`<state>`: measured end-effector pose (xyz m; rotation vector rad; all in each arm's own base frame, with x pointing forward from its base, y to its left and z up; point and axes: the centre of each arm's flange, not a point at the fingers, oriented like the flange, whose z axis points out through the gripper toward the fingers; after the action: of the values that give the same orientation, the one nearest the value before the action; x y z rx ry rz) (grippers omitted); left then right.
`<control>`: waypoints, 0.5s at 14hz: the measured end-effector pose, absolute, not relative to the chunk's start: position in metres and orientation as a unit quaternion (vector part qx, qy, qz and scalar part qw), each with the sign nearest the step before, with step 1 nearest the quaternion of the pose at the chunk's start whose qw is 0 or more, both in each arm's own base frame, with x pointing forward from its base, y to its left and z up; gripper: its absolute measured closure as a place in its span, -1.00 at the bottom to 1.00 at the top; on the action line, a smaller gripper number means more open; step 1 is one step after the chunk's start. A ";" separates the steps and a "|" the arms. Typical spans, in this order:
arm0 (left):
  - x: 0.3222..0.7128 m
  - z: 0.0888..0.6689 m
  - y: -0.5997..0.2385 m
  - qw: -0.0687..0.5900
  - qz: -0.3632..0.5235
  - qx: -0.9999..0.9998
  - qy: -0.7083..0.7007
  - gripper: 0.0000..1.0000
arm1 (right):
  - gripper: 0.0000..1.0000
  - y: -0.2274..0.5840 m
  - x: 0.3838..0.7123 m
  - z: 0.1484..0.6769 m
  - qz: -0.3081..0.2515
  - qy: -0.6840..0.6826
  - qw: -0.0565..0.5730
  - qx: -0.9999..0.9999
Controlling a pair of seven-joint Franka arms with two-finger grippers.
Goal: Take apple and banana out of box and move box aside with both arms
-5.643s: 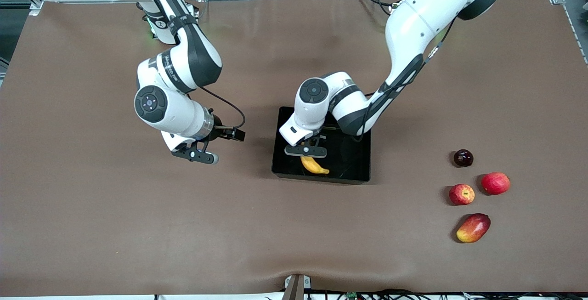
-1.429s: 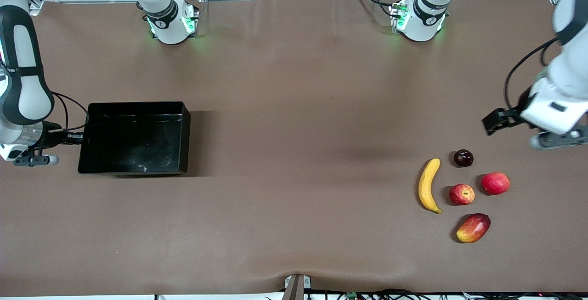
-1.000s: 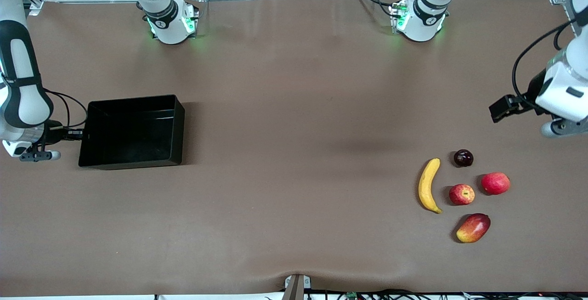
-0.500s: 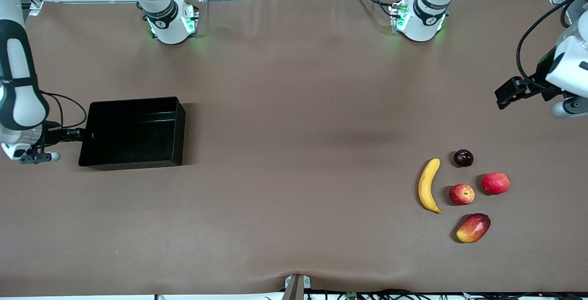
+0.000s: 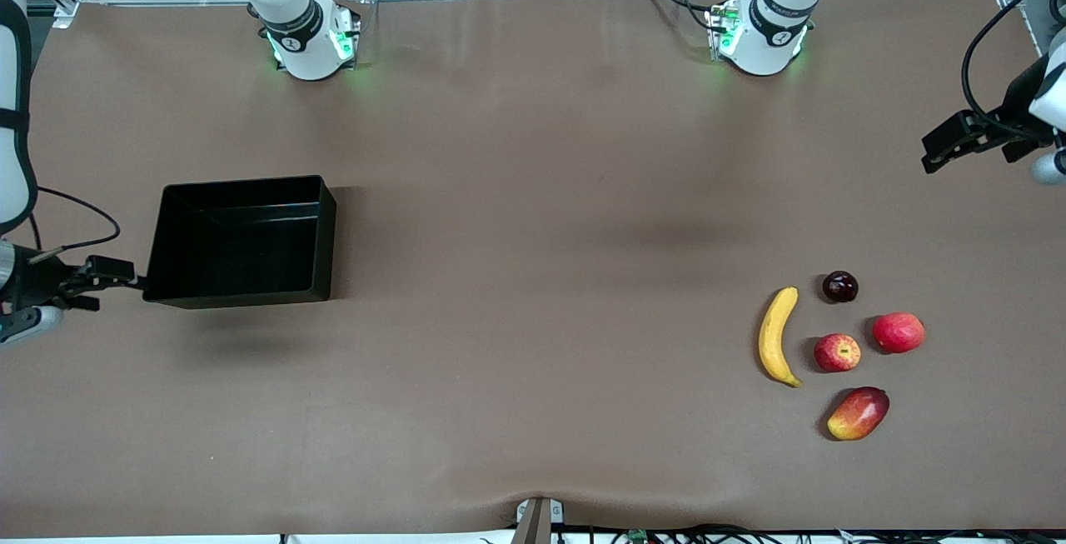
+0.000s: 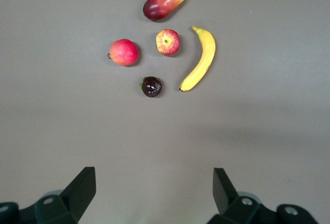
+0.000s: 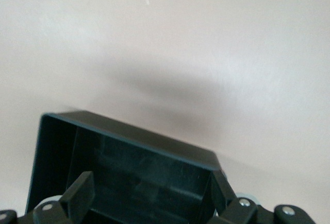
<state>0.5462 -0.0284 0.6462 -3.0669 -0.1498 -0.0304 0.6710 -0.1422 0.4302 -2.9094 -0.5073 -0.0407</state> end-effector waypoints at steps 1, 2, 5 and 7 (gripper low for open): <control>0.542 0.648 -0.030 0.034 -0.012 -0.998 -0.047 -1.00 | -1.00 -0.129 0.678 0.446 -0.028 -0.184 0.087 -0.979; 0.539 0.649 -0.032 0.032 -0.014 -0.998 -0.046 -1.00 | -1.00 -0.114 0.685 0.462 -0.041 -0.197 0.082 -0.976; 0.524 0.651 -0.037 0.032 -0.025 -0.998 -0.041 -1.00 | -1.00 -0.082 0.692 0.492 -0.051 -0.195 0.080 -0.976; 0.513 0.649 -0.043 0.033 -0.032 -0.998 -0.036 -1.00 | -1.00 -0.064 0.684 0.512 -0.036 -0.149 0.088 -0.984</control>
<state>0.5132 -0.0426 0.6486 -3.0727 -0.1106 -0.0991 0.6844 -0.0644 0.5122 -2.9302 -0.4430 -0.1059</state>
